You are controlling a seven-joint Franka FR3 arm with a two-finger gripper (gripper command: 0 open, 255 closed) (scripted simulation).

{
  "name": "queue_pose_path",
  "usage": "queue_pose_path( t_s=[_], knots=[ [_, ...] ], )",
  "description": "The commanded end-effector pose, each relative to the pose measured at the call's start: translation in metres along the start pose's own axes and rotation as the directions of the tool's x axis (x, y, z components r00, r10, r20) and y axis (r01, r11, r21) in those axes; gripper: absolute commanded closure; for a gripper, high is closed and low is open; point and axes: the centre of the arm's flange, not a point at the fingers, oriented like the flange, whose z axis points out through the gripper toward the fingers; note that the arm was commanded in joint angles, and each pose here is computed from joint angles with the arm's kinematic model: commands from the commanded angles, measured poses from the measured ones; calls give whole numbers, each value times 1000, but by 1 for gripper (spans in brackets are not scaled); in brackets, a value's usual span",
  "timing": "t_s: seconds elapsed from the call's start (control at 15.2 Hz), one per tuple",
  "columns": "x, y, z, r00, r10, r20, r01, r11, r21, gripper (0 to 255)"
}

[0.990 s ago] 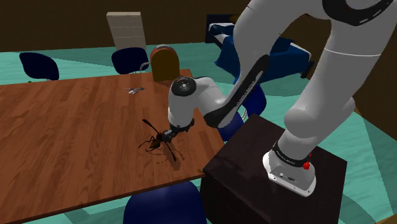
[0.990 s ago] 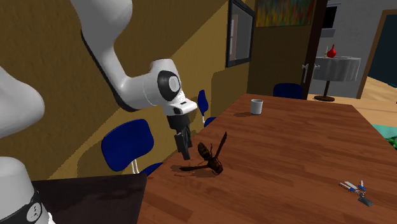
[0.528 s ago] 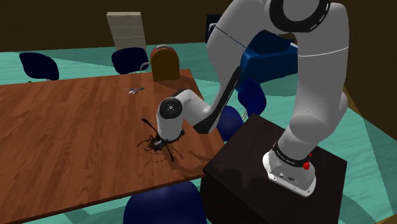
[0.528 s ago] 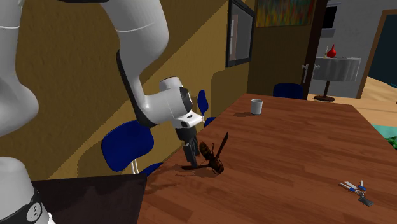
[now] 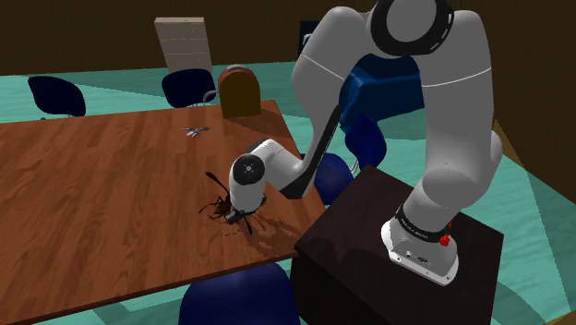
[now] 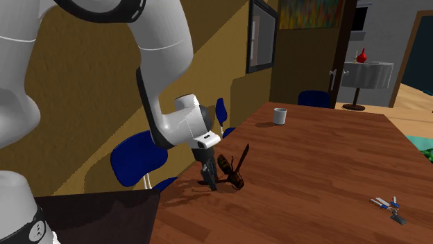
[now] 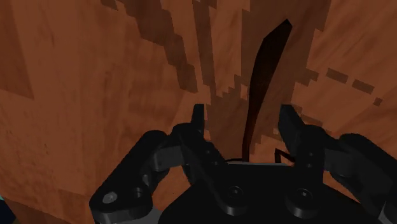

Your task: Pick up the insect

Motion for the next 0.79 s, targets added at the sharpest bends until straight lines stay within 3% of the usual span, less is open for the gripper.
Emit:
queue_pose_path(
  t_s=[0.0,0.53,0.73],
  knots=[
    [-1,0,1,1000,0,0,0,1000,0,255],
    [0,0,1,1000,0,0,0,1000,0,255],
    [5,1,-14,1000,0,0,0,1000,0,255]
  ],
)
